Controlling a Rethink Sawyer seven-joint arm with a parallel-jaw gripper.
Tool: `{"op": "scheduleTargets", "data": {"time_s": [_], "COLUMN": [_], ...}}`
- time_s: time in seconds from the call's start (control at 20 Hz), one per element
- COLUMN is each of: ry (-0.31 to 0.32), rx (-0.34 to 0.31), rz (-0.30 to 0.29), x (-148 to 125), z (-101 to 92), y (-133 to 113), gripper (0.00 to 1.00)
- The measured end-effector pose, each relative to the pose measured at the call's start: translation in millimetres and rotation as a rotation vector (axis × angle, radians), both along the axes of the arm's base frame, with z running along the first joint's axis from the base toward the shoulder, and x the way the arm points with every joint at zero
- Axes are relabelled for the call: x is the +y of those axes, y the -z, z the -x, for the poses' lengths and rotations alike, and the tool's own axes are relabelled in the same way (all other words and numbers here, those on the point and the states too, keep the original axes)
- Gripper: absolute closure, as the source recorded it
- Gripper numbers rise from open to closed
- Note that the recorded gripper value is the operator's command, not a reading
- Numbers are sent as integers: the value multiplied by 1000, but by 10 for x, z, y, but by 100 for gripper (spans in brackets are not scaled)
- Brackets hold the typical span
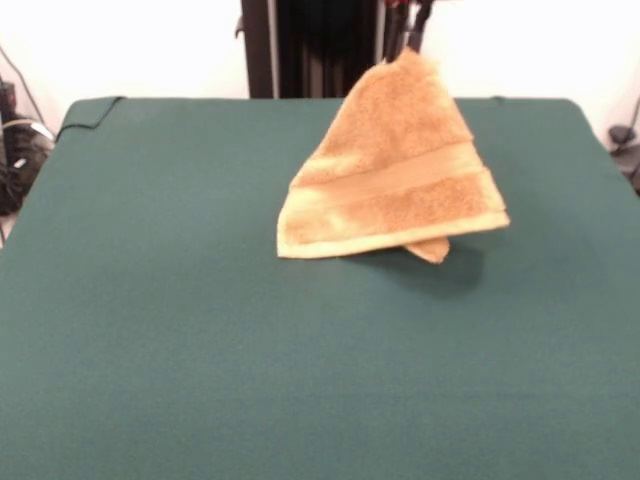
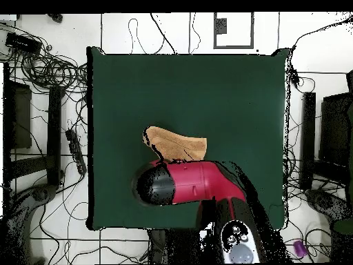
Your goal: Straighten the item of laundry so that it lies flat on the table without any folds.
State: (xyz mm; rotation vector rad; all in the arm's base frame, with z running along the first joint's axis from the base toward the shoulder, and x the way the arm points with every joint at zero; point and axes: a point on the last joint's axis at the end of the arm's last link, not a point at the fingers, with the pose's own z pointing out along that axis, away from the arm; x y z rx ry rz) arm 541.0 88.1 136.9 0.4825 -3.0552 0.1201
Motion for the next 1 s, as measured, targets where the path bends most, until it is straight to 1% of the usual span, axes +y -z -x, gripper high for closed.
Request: {"op": "scheduleTargets", "data": {"time_s": [0.15, 0.35, 0.4, 0.45, 0.5, 0.65, 0.75, 1.0], "ry": [31, 62, 72, 75, 79, 82, 81, 75], "rx": [9, 6, 4, 2, -1, -9, -14, -14], "rz": [-26, -69, -88, -96, -114, -140, -154, -171], "x": [-151, -267, -286, -287, -270, -215, -162, -75], "z": [-15, -11, 3, 9, 30, 76, 112, 148], "y": [240, 590, 735, 794, 922, 1128, 1247, 1349], "gripper": [100, 100, 100, 100, 100, 100, 100, 100]}}
